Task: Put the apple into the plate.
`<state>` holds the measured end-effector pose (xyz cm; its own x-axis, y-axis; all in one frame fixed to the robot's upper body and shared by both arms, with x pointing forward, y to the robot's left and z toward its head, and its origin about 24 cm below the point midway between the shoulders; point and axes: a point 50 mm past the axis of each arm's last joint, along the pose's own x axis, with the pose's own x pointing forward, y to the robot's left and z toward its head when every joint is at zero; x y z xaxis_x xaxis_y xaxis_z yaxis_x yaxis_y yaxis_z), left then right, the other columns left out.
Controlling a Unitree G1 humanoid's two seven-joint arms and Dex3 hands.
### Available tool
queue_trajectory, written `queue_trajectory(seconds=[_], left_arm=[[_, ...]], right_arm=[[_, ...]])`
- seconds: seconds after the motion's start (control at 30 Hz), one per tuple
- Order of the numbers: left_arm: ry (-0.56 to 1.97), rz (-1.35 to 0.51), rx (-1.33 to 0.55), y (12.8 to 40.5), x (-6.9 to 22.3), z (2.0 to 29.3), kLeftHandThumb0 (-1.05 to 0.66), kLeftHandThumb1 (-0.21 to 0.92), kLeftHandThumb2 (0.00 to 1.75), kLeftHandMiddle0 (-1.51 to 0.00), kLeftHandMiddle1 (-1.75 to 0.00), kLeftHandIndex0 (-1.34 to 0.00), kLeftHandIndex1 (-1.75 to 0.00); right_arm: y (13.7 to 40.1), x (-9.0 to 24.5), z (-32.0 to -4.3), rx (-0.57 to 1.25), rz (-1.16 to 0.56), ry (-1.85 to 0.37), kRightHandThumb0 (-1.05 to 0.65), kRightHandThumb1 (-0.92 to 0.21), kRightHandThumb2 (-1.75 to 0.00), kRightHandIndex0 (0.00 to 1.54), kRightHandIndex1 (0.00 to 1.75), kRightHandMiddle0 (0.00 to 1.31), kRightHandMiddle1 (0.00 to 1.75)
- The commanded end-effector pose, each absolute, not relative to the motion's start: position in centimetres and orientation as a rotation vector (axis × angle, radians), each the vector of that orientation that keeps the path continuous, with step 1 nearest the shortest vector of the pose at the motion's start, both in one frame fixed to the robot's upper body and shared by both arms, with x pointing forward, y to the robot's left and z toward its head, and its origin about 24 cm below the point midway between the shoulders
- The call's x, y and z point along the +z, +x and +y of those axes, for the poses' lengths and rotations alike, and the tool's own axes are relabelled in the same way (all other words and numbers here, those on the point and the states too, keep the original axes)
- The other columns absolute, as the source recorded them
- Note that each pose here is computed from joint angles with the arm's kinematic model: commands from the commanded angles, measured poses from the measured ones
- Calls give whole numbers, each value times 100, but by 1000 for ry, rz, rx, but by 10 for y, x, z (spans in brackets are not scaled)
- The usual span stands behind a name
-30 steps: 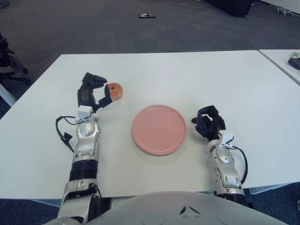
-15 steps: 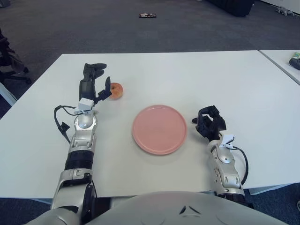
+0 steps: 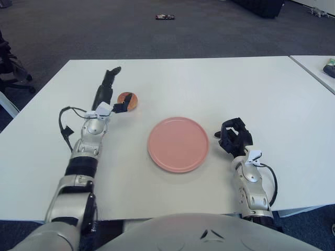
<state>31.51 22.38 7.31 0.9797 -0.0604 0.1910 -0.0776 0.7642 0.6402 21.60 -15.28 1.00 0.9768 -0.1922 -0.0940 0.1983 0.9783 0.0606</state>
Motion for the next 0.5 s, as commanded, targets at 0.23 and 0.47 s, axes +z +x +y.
queue_trajectory(seconds=[0.23, 0.47], left_arm=[[992, -154, -82, 331, 75, 220, -103, 45, 82, 0, 0, 0, 0], [1111, -116, -114, 344, 68, 225, -105, 47, 80, 0, 0, 0, 0]], right_arm=[[216, 8, -154, -207, 101, 76, -38, -67, -88, 59, 138, 34, 175], [216, 9, -154, -208, 97, 76, -38, -67, -88, 60, 138, 34, 175]])
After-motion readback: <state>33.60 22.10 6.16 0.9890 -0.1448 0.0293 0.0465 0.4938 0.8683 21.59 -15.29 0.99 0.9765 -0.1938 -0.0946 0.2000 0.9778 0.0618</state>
